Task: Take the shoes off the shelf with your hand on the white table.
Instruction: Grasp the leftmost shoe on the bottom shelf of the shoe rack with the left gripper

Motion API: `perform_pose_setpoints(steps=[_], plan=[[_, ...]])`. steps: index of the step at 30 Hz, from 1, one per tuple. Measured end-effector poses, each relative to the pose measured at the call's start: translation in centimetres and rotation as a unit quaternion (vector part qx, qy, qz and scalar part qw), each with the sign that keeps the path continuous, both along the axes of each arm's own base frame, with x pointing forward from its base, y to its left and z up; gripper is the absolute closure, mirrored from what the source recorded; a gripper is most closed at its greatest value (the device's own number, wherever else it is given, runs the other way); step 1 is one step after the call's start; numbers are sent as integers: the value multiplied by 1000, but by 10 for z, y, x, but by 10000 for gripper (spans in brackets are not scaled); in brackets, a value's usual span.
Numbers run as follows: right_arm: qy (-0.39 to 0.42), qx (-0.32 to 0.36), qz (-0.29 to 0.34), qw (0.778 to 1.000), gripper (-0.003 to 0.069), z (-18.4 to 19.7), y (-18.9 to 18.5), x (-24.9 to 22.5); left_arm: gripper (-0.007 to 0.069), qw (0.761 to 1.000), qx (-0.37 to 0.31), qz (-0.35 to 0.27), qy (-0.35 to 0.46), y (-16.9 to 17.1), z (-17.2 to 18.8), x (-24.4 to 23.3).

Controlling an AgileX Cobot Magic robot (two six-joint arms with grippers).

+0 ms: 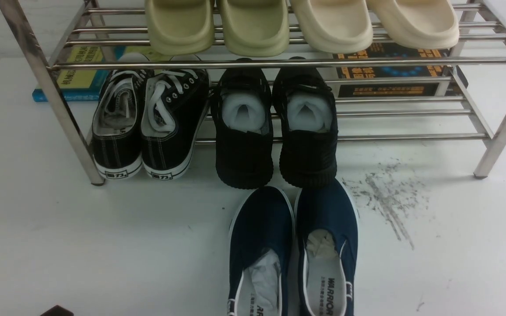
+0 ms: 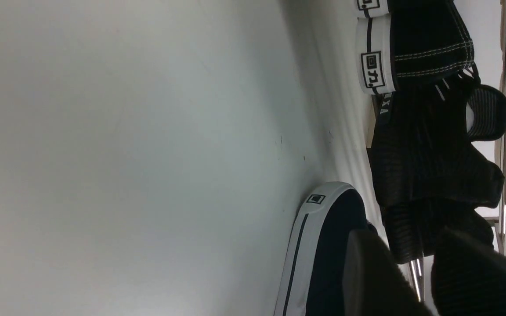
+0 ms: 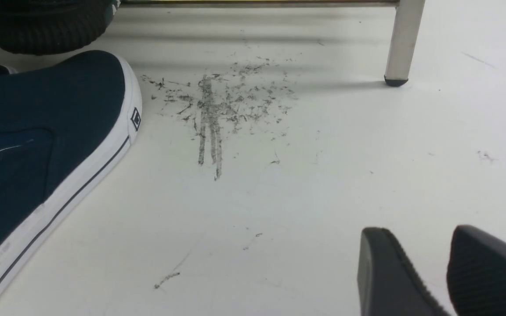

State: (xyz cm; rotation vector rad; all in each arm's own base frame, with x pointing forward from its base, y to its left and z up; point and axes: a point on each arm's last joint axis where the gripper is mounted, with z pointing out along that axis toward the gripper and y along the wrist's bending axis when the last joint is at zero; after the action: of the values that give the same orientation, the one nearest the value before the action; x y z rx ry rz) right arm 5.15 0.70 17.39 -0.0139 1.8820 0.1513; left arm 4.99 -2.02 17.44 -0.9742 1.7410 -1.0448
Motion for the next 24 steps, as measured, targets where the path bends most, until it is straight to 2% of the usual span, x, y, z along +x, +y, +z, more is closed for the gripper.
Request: perform_pose_setpoints(steps=[6,8,9,12,14,15,16,19,21,24], plan=[[0,0,0,1000,421,0,0,0,425,1000,8,-10,-2,-1,2,-1],[0,0,0,1000,421,0,0,0,487,997,61,-39,-35,-3,23,-4],[0,0,0,1000,421,0,0,0,487,996,65,-41,-39,-4,25,-5],[0,0,0,1000,421,0,0,0,599,980,139,-60,-126,-4,81,-17],[0,0,0,1000,421,0,0,0,617,975,164,-65,-135,-4,98,-18],[0,0,0,1000,421,0,0,0,624,969,206,-78,-114,-4,113,-15],[0,0,0,1000,421,0,0,0,624,968,211,-79,-110,-4,115,-14],[0,0,0,1000,421,0,0,0,624,948,298,-110,24,1,129,18],[0,0,0,1000,421,0,0,0,624,939,316,-117,61,2,130,30],[0,0,0,1000,421,0,0,0,624,911,360,-133,148,6,136,77]])
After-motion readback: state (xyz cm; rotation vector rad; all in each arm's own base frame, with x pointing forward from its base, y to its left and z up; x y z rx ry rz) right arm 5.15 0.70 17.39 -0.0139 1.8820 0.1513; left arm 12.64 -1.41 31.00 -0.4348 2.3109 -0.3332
